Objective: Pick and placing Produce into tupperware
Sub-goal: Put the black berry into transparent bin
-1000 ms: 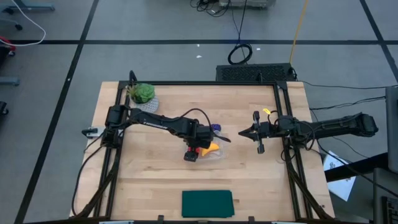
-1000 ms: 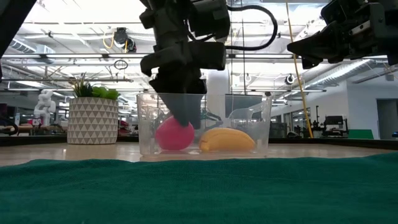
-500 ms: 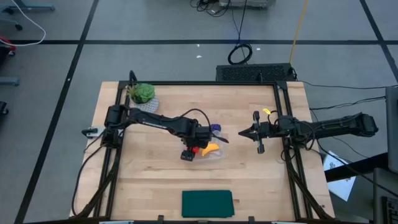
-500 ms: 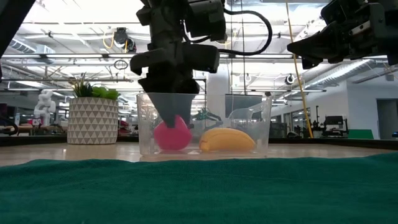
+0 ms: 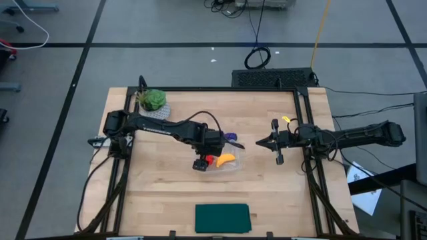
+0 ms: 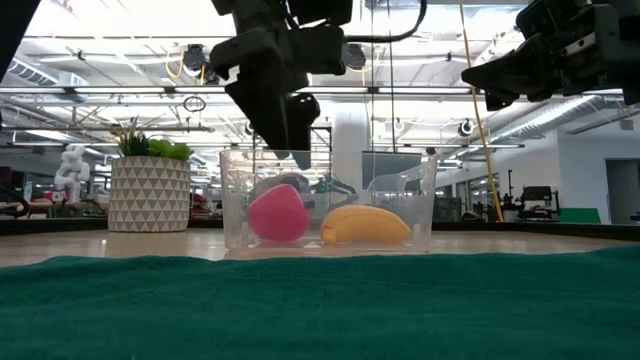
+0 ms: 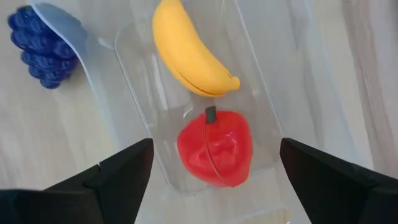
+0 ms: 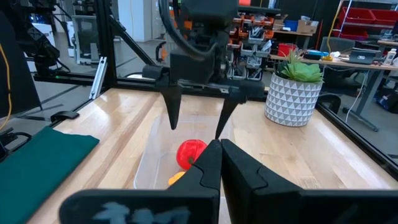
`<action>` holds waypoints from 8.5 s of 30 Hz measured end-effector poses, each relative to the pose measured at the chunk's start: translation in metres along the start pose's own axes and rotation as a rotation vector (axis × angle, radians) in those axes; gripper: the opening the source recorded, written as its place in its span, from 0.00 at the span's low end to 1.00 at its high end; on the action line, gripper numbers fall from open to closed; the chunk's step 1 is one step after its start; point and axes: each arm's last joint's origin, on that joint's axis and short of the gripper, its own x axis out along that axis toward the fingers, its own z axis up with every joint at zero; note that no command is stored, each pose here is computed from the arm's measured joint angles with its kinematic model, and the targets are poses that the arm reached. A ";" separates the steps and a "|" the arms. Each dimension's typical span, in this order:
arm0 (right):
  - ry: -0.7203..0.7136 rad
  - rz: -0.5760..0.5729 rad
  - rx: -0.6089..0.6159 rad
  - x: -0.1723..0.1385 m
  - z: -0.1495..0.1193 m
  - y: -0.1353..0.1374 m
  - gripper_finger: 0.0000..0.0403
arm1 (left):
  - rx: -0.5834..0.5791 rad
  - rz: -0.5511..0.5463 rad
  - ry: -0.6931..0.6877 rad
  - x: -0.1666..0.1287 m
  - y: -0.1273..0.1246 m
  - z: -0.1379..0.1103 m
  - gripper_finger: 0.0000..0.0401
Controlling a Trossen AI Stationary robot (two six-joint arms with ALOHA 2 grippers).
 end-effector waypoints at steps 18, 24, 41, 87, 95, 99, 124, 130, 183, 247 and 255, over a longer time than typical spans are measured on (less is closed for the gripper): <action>-0.003 0.000 0.003 0.000 0.000 0.000 0.00 | 0.001 -0.001 0.005 0.001 0.000 0.000 0.53; -0.003 0.000 0.003 0.000 0.000 0.000 0.00 | 0.004 0.017 0.009 0.001 0.000 0.000 0.32; -0.003 0.000 0.003 0.000 0.000 0.000 0.00 | 0.047 0.060 0.026 0.002 0.001 -0.001 0.01; -0.003 0.000 0.004 0.000 0.000 0.000 0.00 | -0.080 0.240 -0.324 -0.183 -0.005 -0.067 0.00; -0.002 0.000 0.004 0.000 0.000 0.000 0.00 | -0.133 0.318 -0.430 -0.204 -0.010 -0.100 0.00; -0.001 0.000 0.004 0.000 0.000 0.000 0.00 | -0.153 0.332 -0.517 -0.206 -0.013 -0.120 0.00; 0.003 0.000 0.004 0.001 -0.001 0.000 0.00 | -0.189 0.238 -0.918 -0.177 -0.022 -0.185 0.00; 0.003 0.000 0.004 0.001 -0.001 0.000 0.00 | -0.191 0.243 -0.972 -0.156 -0.021 -0.188 0.00; 0.003 0.000 0.028 0.001 -0.001 0.000 0.00 | -0.094 0.310 -1.262 -0.075 -0.028 -0.246 0.00; 0.039 -0.077 0.030 0.007 -0.006 -0.002 0.00 | -0.033 0.388 -1.154 -0.032 -0.056 -0.255 0.01; 0.038 -0.077 0.030 0.007 -0.006 -0.002 0.00 | -0.012 0.403 -1.153 -0.032 -0.056 -0.254 0.05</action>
